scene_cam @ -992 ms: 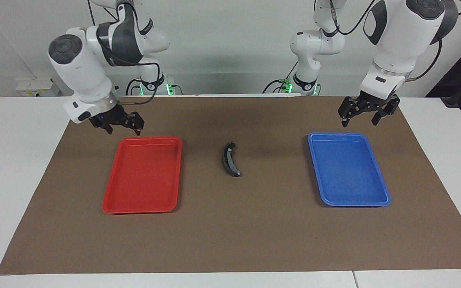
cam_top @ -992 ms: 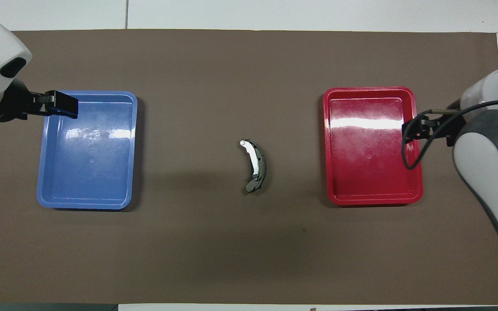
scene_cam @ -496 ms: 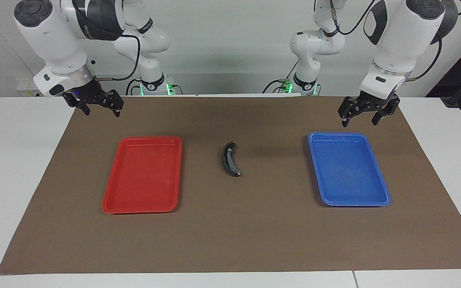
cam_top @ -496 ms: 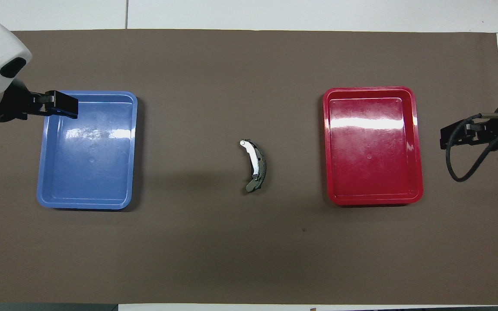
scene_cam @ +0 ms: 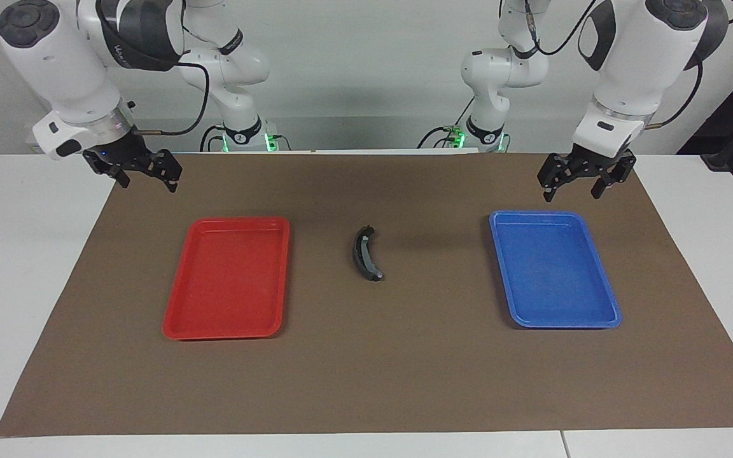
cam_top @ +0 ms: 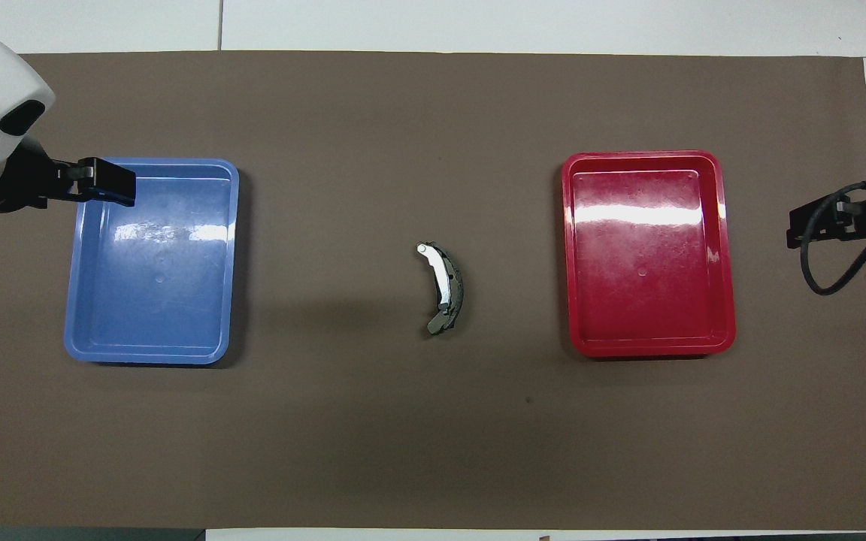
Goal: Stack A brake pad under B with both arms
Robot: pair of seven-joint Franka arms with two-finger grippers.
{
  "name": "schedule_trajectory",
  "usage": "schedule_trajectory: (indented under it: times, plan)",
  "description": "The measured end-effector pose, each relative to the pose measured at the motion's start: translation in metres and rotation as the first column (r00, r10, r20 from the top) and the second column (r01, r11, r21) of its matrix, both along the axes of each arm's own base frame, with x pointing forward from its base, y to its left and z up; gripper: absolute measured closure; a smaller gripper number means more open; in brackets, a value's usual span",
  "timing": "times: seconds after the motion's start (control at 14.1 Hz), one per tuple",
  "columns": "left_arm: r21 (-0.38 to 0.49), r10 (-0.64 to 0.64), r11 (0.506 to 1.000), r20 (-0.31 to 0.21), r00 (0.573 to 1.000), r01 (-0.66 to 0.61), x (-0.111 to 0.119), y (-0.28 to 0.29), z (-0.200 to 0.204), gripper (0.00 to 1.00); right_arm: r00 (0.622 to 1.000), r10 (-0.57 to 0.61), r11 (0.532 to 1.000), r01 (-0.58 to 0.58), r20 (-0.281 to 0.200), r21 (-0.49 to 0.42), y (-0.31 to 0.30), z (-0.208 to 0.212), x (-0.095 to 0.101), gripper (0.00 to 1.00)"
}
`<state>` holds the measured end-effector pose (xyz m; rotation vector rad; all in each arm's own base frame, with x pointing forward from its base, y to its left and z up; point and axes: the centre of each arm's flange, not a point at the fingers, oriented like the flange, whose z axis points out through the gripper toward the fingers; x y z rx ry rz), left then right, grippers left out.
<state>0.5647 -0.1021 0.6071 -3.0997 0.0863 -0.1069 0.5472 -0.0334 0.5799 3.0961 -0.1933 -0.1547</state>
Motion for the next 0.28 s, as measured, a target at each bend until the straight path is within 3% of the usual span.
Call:
schedule_trajectory:
  times: [0.28]
  plan:
    - [0.000, 0.000, 1.000, 0.000, 1.000, 0.000, 0.0000, 0.0000, 0.0000, 0.00, 1.000, -0.011, 1.000, 0.011, 0.004, 0.000, -0.0061, 0.0018, -0.0002, 0.00]
